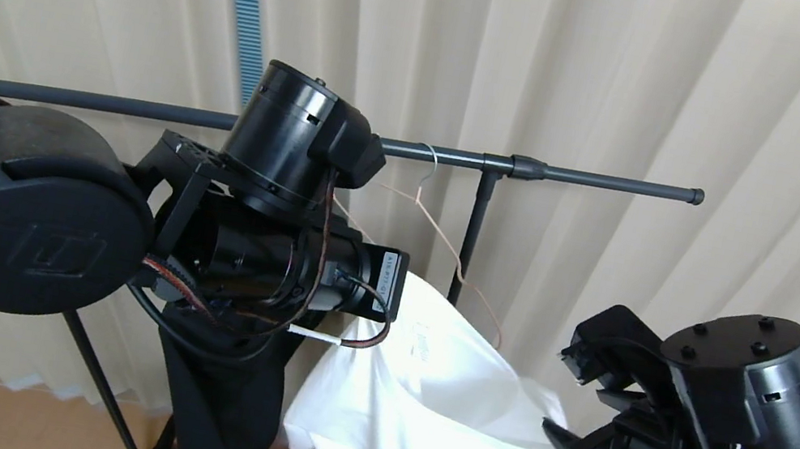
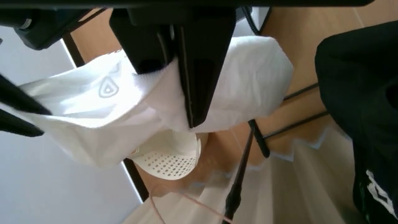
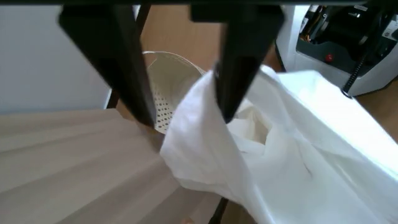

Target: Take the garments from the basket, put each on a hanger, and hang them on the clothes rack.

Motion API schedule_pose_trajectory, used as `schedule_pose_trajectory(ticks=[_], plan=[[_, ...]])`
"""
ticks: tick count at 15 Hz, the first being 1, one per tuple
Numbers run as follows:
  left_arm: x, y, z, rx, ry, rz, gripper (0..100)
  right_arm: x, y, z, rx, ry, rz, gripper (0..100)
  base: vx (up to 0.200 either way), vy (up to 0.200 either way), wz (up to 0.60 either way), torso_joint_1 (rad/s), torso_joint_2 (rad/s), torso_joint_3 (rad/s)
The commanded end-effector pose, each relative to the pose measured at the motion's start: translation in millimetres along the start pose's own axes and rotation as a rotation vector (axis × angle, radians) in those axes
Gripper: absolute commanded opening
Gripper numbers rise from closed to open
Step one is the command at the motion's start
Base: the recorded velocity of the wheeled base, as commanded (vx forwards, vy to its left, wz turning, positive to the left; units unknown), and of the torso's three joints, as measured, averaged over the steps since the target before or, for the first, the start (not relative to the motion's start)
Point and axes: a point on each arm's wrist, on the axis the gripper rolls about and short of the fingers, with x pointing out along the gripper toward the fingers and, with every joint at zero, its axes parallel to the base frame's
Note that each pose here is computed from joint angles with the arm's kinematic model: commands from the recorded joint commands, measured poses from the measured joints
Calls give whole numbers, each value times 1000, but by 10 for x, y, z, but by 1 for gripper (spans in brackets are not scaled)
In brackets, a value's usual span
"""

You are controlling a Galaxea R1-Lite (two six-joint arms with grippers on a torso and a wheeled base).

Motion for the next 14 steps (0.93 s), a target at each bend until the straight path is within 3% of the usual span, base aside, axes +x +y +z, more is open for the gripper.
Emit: schedule_pose_trajectory(ticks=[1, 2, 4, 6, 7, 8, 10, 14], plan=[[-33, -66, 74, 9, -29, -21, 0, 59, 90, -39, -30, 24, 19, 100, 0, 0, 0, 0, 0, 0], [-34, -76, 85, 11, -33, -24, 0, 73, 117, -49, -36, 29, 37, 100, 0, 0, 0, 0, 0, 0], [-31, -104, 87, 20, -34, -31, 0, 61, 172, -46, -35, 29, 175, 100, 0, 0, 0, 0, 0, 0], [-31, -104, 87, 20, -34, -31, 0, 33, 211, 38, 13, -55, 301, 100, 0, 0, 0, 0, 0, 0], [-31, -104, 87, 20, -34, -31, 0, 33, 226, 75, 55, -104, 353, 100, 0, 0, 0, 0, 0, 0], [-35, -103, 85, 20, -34, -31, 0, 65, 277, 170, 171, -185, 398, 100, 0, 0, 0, 0, 0, 0], [-35, -102, 84, 28, -32, -30, 0, 162, 370, 248, 227, -199, 387, 100, 0, 0, 0, 0, 0, 0], [-51, -119, 93, 37, -40, -32, 0, 283, 424, 288, 234, -188, 333, 100, 0, 0, 0, 0, 0, 0]])
